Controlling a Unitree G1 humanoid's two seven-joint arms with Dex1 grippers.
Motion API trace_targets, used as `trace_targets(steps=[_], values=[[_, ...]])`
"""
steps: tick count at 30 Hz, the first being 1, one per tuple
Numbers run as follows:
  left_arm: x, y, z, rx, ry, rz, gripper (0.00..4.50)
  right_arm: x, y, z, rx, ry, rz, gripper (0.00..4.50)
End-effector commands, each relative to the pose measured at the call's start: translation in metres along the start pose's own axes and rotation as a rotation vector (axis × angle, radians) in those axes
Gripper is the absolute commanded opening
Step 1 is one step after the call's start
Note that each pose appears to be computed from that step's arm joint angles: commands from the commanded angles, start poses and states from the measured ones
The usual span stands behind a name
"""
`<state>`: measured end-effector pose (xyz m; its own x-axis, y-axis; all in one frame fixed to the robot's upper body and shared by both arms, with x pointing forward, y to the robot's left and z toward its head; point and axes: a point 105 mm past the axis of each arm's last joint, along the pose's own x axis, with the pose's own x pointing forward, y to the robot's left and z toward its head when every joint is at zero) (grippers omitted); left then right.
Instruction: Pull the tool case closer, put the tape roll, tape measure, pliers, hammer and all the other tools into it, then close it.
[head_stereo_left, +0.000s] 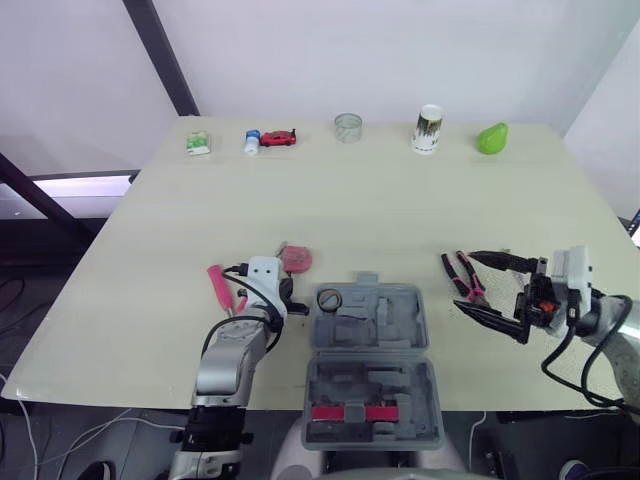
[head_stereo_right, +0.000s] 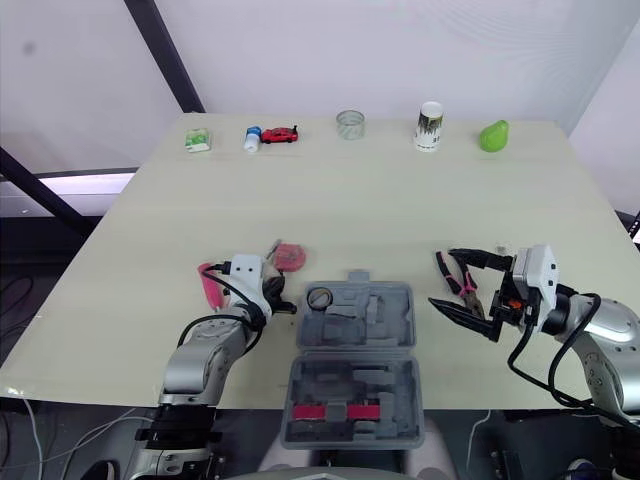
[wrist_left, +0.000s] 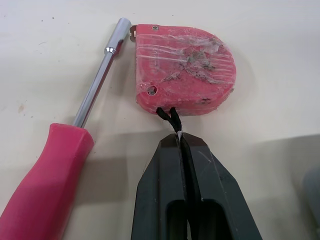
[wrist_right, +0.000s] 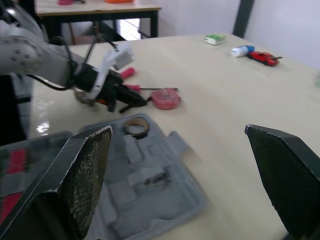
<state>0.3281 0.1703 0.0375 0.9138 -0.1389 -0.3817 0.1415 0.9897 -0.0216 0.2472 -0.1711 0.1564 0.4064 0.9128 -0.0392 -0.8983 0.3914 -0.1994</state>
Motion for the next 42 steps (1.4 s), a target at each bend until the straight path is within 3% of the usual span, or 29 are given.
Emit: trace_targets(steps=[1, 16, 28, 42], values=[[-0.008, -0.006, 0.002, 0.061, -0.027, -0.048, 0.10, -0.002, 0.001, 0.010, -0.037, -0.019, 0.013, 4.50], [-0.072, -0.012, -0.029, 0.220, 0.051, -0.248, 0.10, 0.000, 0.004, 0.007, -0.026, -0.023, 0.011, 4.50], [-0.120, -0.015, -0.058, 0.246, 0.149, -0.330, 0.10, 0.004, 0.010, 0.005, -0.015, -0.038, 0.028, 4.50], [-0.155, 0.004, -0.074, 0.297, 0.222, -0.368, 0.10, 0.007, 0.035, 0.002, -0.057, 0.044, 0.269, 4.50]])
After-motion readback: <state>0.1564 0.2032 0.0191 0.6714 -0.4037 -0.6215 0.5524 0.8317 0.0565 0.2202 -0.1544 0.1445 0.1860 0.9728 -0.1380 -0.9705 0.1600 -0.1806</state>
